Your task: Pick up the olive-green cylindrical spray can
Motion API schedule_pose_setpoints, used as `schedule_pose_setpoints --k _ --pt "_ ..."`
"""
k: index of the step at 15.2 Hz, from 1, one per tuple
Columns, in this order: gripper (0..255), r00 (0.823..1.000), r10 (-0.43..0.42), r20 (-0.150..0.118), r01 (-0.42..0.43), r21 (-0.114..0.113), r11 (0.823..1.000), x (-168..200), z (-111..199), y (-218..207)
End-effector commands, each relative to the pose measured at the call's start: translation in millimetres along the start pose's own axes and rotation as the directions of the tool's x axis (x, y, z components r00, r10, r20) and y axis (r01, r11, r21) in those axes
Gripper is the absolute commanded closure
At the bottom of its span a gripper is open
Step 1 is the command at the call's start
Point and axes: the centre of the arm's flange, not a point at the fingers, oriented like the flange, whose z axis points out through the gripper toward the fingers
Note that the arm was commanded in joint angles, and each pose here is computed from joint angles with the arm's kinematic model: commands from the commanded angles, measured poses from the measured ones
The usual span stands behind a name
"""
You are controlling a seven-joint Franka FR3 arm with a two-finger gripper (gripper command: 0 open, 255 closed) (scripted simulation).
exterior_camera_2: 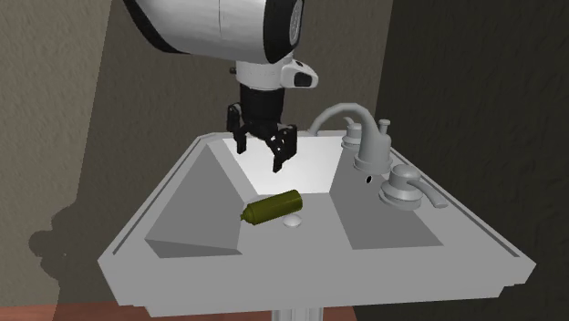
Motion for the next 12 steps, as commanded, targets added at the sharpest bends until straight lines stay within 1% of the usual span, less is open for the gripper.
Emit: schedule_pose_setpoints --k 1,6,9,12 --pt "0 0.999 0.048 -0.003 -0.048 0.008 0.999 9 26 -5" --pt "0 0.987 0.162 -0.005 -0.162 0.027 0.986 37 83 -16" --pt "0 0.973 0.230 -0.005 -0.230 0.039 0.973 55 118 -21" --pt "0 0.955 0.296 -0.005 -0.296 0.050 0.954 73 152 -26"
